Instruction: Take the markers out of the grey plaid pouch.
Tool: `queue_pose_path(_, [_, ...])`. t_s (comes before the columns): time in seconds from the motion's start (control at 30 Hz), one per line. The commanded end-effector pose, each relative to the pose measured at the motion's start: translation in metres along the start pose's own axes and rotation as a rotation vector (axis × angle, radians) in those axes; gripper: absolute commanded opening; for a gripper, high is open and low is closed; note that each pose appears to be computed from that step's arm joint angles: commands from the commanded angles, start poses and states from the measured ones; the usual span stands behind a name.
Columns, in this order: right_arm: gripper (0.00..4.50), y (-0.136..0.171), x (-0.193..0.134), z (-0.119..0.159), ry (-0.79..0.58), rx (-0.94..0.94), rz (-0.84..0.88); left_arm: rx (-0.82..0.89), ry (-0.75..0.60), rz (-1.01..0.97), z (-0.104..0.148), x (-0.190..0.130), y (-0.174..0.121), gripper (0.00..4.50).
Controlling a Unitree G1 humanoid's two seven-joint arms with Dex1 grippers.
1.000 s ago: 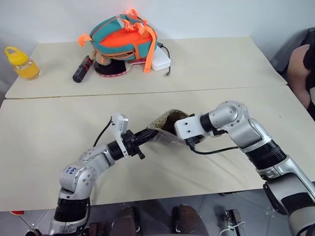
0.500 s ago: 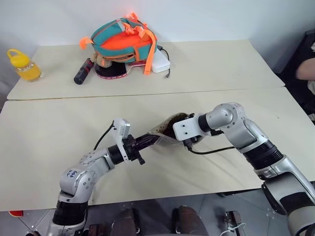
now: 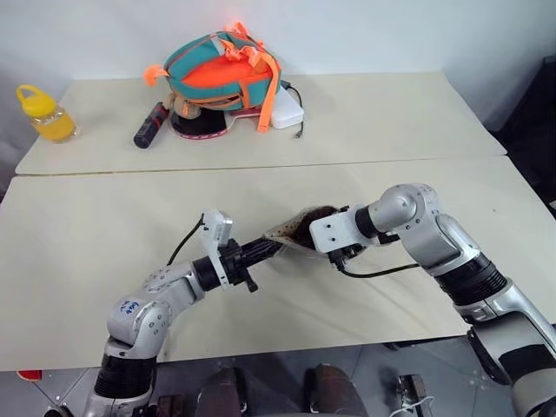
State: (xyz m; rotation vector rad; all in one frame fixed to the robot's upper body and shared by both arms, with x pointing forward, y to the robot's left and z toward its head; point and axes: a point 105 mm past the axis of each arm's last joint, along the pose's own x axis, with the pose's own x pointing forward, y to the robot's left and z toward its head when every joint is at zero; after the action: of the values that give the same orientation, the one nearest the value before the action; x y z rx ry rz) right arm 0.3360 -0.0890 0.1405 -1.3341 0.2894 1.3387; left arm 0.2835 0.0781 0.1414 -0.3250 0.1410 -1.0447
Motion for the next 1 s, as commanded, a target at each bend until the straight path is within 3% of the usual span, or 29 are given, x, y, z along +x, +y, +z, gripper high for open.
queue_pose_path(0.03, [2.44, 0.018, 0.014, -0.016, 0.05, 0.034, 0.081, 0.047, -0.042, -0.008, 0.012, 0.001, -0.004, 0.0])
queue_pose_path(0.27, [2.44, 0.018, 0.021, -0.015, 0.039, 0.046, 0.075, 0.054, -0.04, 0.0, 0.011, 0.001, -0.004, 0.0])
queue_pose_path(0.43, [1.05, 0.013, 0.019, -0.014, 0.026, 0.048, 0.054, 0.062, -0.04, 0.003, 0.012, 0.001, -0.003, 0.0])
queue_pose_path(0.7, [1.05, -0.02, -0.02, 0.008, -0.168, 0.118, -0.113, 0.147, -0.01, 0.004, 0.009, -0.003, -0.004, 0.0])
queue_pose_path(1.0, [1.05, -0.014, -0.049, 0.018, -0.31, 0.217, -0.106, 0.191, -0.018, 0.017, 0.011, -0.004, 0.001, 0.0])
